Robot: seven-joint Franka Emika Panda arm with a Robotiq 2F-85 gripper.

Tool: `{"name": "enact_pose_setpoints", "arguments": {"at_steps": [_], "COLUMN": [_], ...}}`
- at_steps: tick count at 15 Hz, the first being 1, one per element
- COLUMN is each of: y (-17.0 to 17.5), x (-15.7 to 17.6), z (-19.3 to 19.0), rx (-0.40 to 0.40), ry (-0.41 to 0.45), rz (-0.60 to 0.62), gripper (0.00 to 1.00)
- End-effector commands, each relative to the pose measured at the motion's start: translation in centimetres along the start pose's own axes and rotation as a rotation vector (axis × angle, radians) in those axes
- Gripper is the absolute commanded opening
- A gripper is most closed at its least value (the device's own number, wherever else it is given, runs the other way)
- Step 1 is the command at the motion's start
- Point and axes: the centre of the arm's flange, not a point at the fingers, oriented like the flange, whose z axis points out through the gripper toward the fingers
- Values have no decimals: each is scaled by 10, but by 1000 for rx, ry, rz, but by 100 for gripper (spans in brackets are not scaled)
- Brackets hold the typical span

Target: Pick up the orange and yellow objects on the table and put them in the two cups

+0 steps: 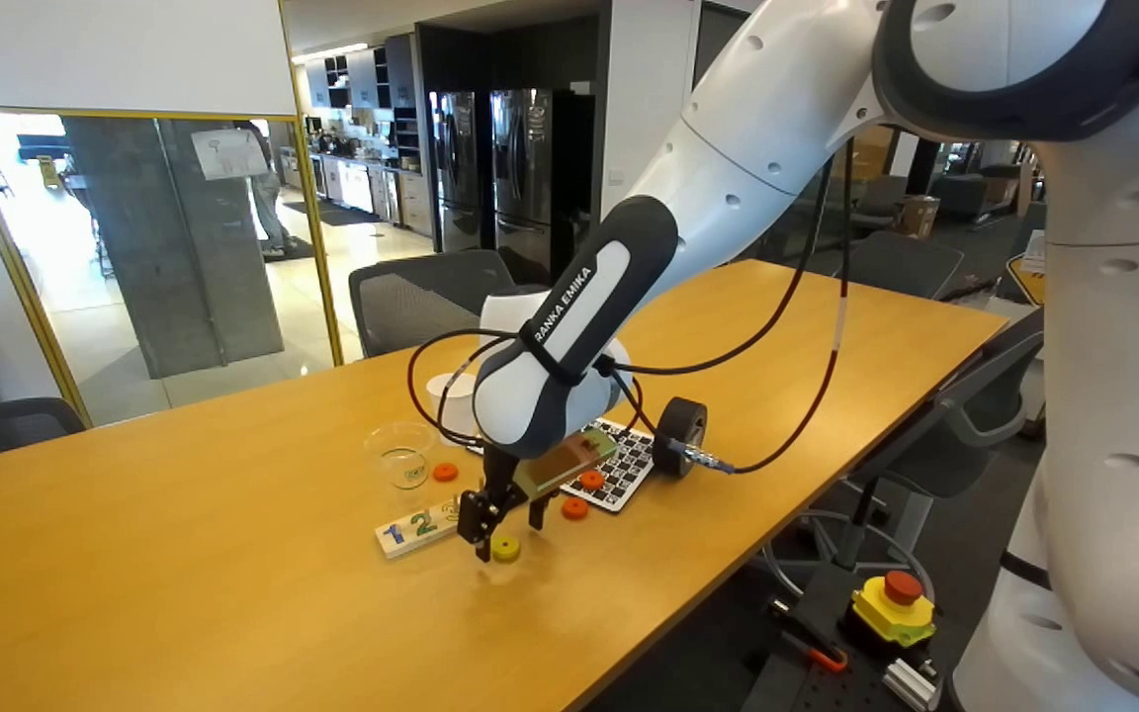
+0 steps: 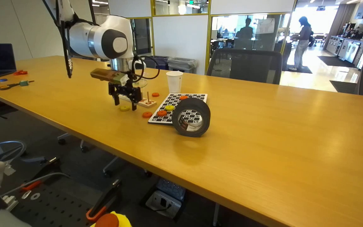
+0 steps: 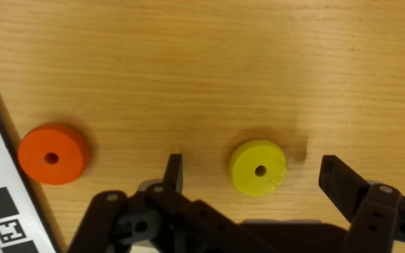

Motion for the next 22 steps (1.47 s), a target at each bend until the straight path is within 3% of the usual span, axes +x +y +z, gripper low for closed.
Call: {"name": "enact_pose_setpoints", "arguments": {"at_steps": [1, 2, 9, 12, 17, 20, 22], "y": [-8, -9, -11, -16, -42, -56, -61], "x": [8, 8, 9, 9, 24, 39, 56], "z": [0, 0, -2, -11, -88, -137, -161], "rx": [-1, -2, -15, -50, -205, -221, -190], "ry": [33, 39, 29, 5, 61, 119, 167], "rz": [5, 8, 17, 23, -12, -52, -66], "gripper": [75, 73, 20, 18, 18, 18, 18]}}
